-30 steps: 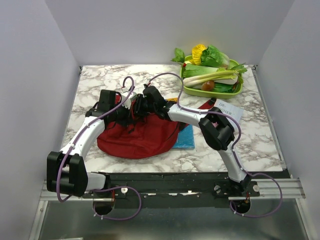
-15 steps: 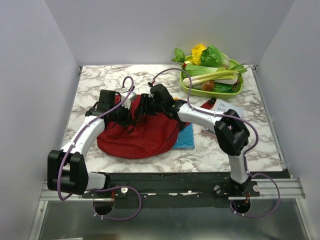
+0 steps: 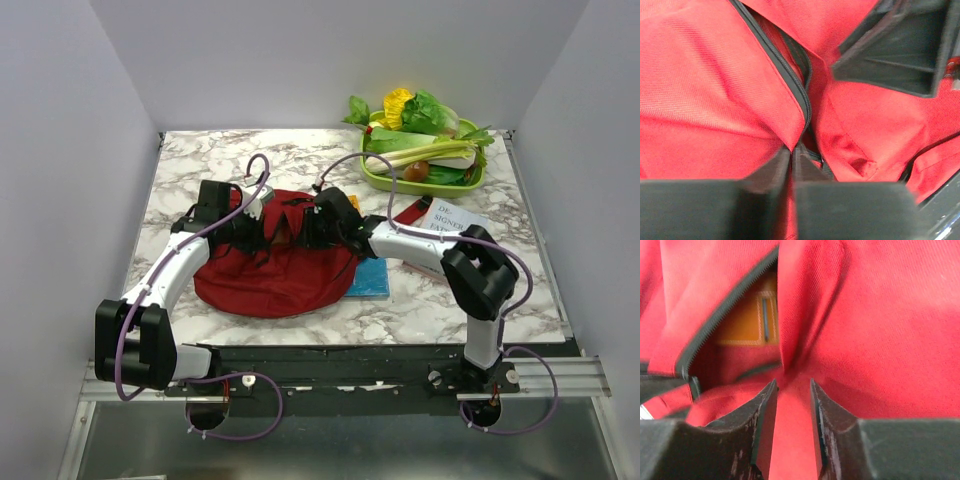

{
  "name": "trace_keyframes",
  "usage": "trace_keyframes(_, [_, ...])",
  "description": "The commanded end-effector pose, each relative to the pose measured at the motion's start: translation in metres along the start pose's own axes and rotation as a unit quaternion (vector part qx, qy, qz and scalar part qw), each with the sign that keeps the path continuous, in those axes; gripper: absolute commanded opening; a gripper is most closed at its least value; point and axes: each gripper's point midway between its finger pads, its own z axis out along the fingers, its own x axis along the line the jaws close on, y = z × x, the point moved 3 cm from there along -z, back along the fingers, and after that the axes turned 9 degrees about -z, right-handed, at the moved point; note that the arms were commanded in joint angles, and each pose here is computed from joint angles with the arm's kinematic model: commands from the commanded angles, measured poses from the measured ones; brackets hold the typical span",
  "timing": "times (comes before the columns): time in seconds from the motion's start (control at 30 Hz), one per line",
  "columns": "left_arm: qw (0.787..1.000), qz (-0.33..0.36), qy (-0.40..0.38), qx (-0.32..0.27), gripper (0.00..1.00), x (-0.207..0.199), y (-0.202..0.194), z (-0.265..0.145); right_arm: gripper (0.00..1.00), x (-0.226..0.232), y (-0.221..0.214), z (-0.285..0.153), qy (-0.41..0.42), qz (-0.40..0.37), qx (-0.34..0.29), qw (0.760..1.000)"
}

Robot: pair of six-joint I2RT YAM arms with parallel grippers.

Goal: Pack the student bag
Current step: Place the personal item in the student bag.

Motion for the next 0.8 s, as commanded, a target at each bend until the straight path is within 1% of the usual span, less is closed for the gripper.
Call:
trace_keyframes(0.0, [0.999, 0.032, -0.022, -0.014, 0.32, -0.007, 0.007, -0.007, 0.50, 0.004, 0.020, -0.034, 0.006, -0.038, -0.062, 0.997])
trace_keyframes(0.07, [0.999, 0.037, -0.031, -0.007, 0.49, -0.011, 0.007, -0.010, 0.53, 0.006, 0.017, -0.042, 0.012, -0.048, -0.063, 0.997])
trace_keyframes(0.1, [0.998, 0.056, -0.035, -0.011, 0.54, -0.013, 0.013, -0.015, 0.54, 0.006, 0.015, -0.044, 0.013, -0.052, -0.062, 0.997])
trace_keyframes(0.13, [0.997, 0.058, -0.042, -0.002, 0.57, -0.016, 0.010, -0.018, 0.55, 0.006, 0.012, -0.050, 0.015, -0.055, -0.062, 0.996])
trace_keyframes(0.17, [0.997, 0.069, -0.044, -0.006, 0.63, -0.019, 0.013, -0.024, 0.56, 0.009, 0.009, -0.051, 0.021, -0.059, -0.066, 0.996])
trace_keyframes(0.2, [0.994, 0.095, -0.044, -0.011, 0.65, -0.019, 0.017, -0.029, 0.57, 0.012, 0.008, -0.054, 0.024, -0.062, -0.068, 0.995])
trace_keyframes(0.27, [0.991, 0.119, -0.058, 0.003, 0.67, -0.023, 0.010, -0.037, 0.57, 0.023, -0.002, -0.059, 0.048, -0.072, -0.062, 0.994])
trace_keyframes(0.3, [0.989, 0.131, -0.063, 0.008, 0.67, -0.025, 0.009, -0.040, 0.57, 0.024, -0.005, -0.060, 0.049, -0.074, -0.061, 0.994])
trace_keyframes(0.43, [0.979, 0.169, -0.092, 0.066, 0.65, -0.026, -0.021, -0.042, 0.57, 0.027, -0.017, -0.062, 0.055, -0.073, -0.055, 0.994])
trace_keyframes(0.47, [0.977, 0.172, -0.101, 0.077, 0.62, -0.026, -0.027, -0.042, 0.57, 0.028, -0.018, -0.062, 0.055, -0.071, -0.055, 0.994])
trace_keyframes(0.53, [0.972, 0.182, -0.112, 0.097, 0.58, -0.026, -0.037, -0.043, 0.57, 0.025, -0.022, -0.063, 0.052, -0.066, -0.053, 0.995])
trace_keyframes(0.57, [0.968, 0.197, -0.116, 0.100, 0.54, -0.025, -0.039, -0.042, 0.57, 0.024, -0.024, -0.063, 0.051, -0.064, -0.052, 0.995])
trace_keyframes(0.63, [0.967, 0.202, -0.116, 0.107, 0.52, -0.023, -0.043, -0.040, 0.57, 0.022, -0.027, -0.065, 0.050, -0.062, -0.052, 0.996])
trace_keyframes(0.77, [0.966, 0.204, -0.115, 0.112, 0.45, -0.019, -0.041, -0.036, 0.56, 0.019, -0.030, -0.067, 0.047, -0.057, -0.051, 0.996])
